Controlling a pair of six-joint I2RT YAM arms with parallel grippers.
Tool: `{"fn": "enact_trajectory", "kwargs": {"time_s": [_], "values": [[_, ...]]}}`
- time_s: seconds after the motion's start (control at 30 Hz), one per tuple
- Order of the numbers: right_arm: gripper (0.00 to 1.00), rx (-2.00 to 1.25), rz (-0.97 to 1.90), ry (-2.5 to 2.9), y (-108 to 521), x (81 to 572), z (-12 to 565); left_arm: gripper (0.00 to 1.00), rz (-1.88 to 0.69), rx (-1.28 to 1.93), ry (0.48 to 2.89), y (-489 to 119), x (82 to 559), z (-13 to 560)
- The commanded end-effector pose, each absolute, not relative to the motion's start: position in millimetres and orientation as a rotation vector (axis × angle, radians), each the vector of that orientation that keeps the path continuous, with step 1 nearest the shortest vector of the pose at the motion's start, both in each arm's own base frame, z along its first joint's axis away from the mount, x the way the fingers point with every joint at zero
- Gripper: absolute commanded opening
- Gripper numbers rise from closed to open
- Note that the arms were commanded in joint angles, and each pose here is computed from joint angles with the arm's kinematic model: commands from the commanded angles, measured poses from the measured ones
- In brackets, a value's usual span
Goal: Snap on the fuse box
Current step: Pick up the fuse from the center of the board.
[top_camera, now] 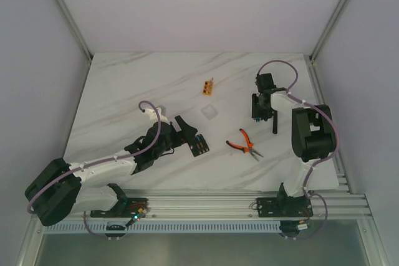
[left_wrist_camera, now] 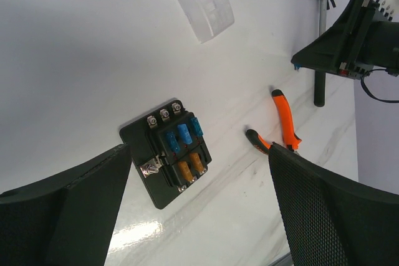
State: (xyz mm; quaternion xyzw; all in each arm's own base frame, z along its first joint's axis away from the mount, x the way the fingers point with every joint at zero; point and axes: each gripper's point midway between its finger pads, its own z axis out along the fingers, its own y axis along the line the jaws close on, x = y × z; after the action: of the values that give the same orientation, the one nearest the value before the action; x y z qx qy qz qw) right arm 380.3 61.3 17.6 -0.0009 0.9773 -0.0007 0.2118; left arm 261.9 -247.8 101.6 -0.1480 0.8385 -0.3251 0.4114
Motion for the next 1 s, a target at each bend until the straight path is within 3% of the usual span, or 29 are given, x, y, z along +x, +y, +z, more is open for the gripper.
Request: {"fn": "enact_trajectory", "kwargs": {"time_s": [0.0,0.5,0.8,0.97], "values": [[0.38,-0.024,-0.003,2.756,61,378,13,1.0,-0.789,-0.367,2.124,-243,261,95],[0.27,-0.025,-0.026,2.678,71,381,38,1.0,-0.863,-0.319,2.112,-257,260,103],[0.23,-0.059,0.167,2.504,121,368,99,0.99,-0.966,-0.255,2.013,-272,263,127],[0.23,-0.033,0.351,2.376,155,352,137,0.93,-0.987,-0.241,1.91,-282,270,148]]}}
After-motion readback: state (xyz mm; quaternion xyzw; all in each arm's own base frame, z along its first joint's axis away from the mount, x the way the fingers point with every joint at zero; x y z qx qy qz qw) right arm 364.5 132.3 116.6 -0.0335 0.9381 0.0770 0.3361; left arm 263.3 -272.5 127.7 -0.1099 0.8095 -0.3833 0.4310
